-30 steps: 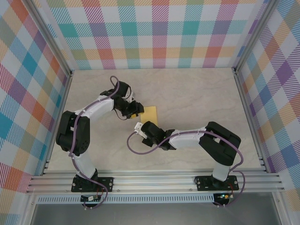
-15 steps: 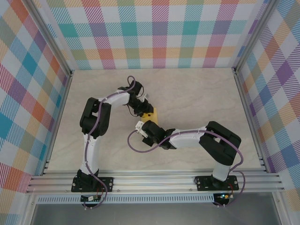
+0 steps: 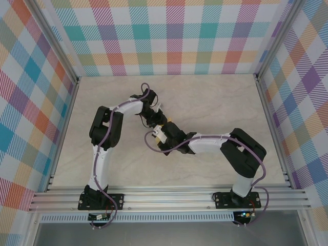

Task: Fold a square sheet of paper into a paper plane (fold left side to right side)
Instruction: Third fold the triangle at the center of the table.

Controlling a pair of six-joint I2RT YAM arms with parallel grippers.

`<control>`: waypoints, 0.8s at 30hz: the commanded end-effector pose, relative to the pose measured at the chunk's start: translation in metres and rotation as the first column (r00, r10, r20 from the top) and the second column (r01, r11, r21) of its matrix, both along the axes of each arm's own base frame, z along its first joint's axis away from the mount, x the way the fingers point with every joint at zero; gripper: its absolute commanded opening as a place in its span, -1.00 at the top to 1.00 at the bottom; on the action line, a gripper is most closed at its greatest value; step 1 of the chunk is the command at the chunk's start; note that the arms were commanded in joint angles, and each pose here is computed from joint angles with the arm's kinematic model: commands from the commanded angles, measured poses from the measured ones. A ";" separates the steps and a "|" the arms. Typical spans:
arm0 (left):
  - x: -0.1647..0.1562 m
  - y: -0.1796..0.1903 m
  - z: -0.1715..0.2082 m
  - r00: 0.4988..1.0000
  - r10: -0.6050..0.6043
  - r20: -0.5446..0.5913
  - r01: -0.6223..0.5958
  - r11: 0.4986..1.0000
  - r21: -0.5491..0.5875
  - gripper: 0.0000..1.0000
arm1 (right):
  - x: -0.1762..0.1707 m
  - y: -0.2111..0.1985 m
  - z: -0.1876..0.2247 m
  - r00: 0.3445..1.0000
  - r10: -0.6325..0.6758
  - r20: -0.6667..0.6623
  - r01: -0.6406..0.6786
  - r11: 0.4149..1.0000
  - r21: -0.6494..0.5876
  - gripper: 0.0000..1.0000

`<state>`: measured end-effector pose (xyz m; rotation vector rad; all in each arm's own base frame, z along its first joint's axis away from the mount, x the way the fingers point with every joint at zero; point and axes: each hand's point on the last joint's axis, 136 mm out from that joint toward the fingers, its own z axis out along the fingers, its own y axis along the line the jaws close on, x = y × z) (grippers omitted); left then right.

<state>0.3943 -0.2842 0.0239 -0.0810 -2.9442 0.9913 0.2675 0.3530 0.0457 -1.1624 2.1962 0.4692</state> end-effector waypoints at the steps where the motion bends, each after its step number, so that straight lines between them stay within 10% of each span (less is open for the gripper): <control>1: -0.016 0.007 -0.025 0.998 -0.029 -0.058 0.034 0.996 0.083 0.56 | -0.004 0.012 0.025 0.993 0.035 -0.115 -0.021 0.992 0.125 1.00; 24: -0.018 -0.005 -0.005 0.996 -0.082 -0.031 0.083 0.996 0.043 0.53 | 0.025 -0.014 -0.001 0.952 -0.075 -0.297 0.120 0.983 0.138 1.00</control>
